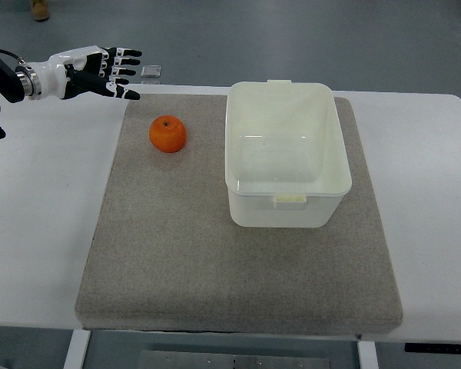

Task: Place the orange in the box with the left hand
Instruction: 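Reach the left hand forward and down toward the orange, then close the left hand fingers around the orange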

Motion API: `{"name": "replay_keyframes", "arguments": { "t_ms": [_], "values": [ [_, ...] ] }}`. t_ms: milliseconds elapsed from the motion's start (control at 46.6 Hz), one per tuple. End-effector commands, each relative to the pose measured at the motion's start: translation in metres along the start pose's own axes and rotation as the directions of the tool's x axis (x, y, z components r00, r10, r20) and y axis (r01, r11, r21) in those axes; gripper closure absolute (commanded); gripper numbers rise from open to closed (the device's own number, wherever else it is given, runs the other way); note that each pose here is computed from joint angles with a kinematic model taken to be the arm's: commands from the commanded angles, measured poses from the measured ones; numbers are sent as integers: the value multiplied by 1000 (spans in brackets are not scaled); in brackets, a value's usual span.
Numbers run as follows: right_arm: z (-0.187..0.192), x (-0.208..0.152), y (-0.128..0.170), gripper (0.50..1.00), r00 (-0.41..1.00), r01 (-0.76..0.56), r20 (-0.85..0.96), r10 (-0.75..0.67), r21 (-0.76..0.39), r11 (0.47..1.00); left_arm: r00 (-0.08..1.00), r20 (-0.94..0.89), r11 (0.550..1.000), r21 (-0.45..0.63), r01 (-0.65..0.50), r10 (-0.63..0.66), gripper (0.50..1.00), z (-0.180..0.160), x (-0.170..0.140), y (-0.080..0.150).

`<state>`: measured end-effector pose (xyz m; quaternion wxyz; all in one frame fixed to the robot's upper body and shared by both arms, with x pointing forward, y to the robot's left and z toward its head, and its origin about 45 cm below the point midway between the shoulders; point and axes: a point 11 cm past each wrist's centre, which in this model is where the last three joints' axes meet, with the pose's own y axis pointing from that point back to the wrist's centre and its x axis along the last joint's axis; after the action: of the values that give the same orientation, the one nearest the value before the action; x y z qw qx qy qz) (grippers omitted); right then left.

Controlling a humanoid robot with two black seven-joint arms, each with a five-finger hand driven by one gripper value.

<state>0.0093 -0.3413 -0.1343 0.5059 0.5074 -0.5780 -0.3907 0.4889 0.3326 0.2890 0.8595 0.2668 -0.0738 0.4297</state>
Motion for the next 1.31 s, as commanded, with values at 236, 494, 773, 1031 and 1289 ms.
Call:
{"name": "replay_keyframes", "arguments": {
  "t_ms": [236, 494, 773, 1031, 1289],
  "values": [
    [0, 0, 0, 574, 1000, 0, 0, 0, 0, 1000, 966, 250, 997, 63, 45, -59, 504, 10, -21, -12],
    [0, 0, 0, 574, 1000, 0, 0, 0, 0, 1000, 930, 360, 995, 97, 35, -67, 504, 16, -32, -27],
    [0, 0, 0, 574, 1000, 0, 0, 0, 0, 1000, 892, 446, 993, 116, 26, -75, 504, 19, -45, -41],
    [0, 0, 0, 574, 1000, 0, 0, 0, 0, 1000, 831, 552, 990, 141, -13, -67, 506, 9, -58, -53],
    [0, 0, 0, 574, 1000, 0, 0, 0, 0, 1000, 783, 619, 988, 149, -38, -63, 506, 1, -70, -62]
  ]
}}
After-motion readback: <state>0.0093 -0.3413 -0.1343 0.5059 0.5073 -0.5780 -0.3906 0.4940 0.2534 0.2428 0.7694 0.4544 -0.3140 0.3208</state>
